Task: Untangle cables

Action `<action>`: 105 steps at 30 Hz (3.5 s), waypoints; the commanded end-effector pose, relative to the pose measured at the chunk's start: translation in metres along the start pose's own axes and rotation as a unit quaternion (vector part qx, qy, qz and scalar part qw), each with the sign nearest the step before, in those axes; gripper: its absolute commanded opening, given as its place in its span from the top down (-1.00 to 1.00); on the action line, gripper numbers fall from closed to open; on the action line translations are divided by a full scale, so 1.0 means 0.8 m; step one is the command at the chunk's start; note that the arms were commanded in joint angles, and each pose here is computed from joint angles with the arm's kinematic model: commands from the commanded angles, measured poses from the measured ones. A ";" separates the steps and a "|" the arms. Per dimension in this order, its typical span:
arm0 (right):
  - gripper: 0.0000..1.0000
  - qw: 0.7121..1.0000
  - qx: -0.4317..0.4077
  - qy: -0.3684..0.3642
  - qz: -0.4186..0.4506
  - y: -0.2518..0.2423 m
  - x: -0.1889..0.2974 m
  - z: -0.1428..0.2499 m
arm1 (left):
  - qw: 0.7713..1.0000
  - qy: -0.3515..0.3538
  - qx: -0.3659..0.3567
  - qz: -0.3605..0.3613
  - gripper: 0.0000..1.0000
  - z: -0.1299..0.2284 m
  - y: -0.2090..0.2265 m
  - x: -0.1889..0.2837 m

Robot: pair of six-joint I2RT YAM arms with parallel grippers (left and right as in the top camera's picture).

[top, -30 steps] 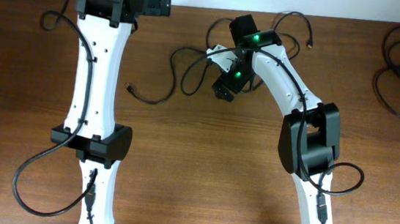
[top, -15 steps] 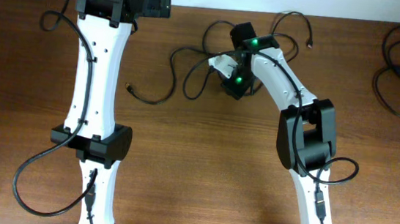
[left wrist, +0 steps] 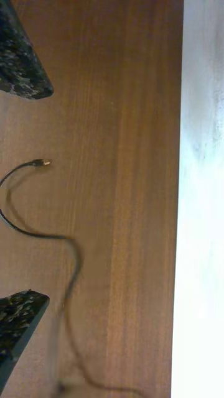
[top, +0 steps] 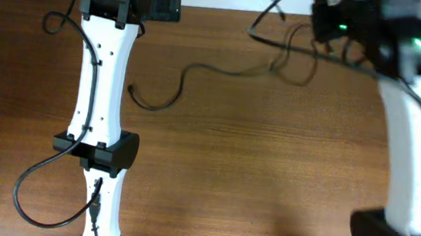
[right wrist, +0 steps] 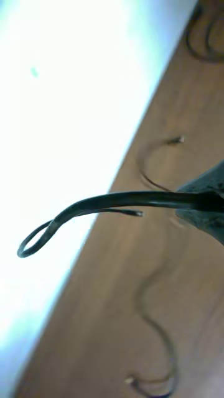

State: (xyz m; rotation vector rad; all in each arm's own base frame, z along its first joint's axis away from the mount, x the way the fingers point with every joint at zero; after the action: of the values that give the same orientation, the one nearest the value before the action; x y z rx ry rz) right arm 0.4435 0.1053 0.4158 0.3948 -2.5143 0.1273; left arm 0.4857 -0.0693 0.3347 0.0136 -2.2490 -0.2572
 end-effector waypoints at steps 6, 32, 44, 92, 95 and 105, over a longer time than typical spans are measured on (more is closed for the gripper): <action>0.92 0.985 -0.082 -0.038 0.149 -0.109 0.066 -0.006 | 1.000 0.006 0.003 0.006 -0.98 0.004 -0.002 0.002; 0.92 0.616 -0.569 -0.037 0.543 -0.444 0.249 0.240 | 1.000 0.011 0.001 0.006 -0.98 0.007 -0.002 0.002; 0.92 0.590 -0.609 -0.034 0.529 -0.481 0.256 0.282 | 1.000 0.011 0.002 0.006 -0.98 0.007 -0.002 0.002; -0.97 0.790 -0.449 0.091 0.408 -0.394 0.046 0.305 | 1.000 0.013 0.000 0.018 -0.98 0.008 -0.008 0.003; -0.99 0.853 -0.342 0.165 0.358 -0.350 0.015 0.297 | 1.000 0.017 -0.001 0.018 -0.98 0.010 -0.008 0.003; -0.98 0.522 -0.646 0.097 0.549 -0.326 0.069 0.399 | 1.000 0.011 -0.009 0.018 -0.98 0.007 -0.008 0.002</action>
State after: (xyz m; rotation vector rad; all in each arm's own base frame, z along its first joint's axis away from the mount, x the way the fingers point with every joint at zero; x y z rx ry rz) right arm 0.3250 -0.2101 0.2014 -1.3770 -1.6736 -0.7937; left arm 0.4805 -0.0726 0.3305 -0.0178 -2.2209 -0.2490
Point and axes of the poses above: each gripper's point midway between its finger pads, its own x axis back along the fingers, its own y axis along the line the jaws close on, z = x × y, the point moved 2 cm from there along x, back along the fingers, and after that the axes turned 11 degrees about -x, right-handed, at the moved point
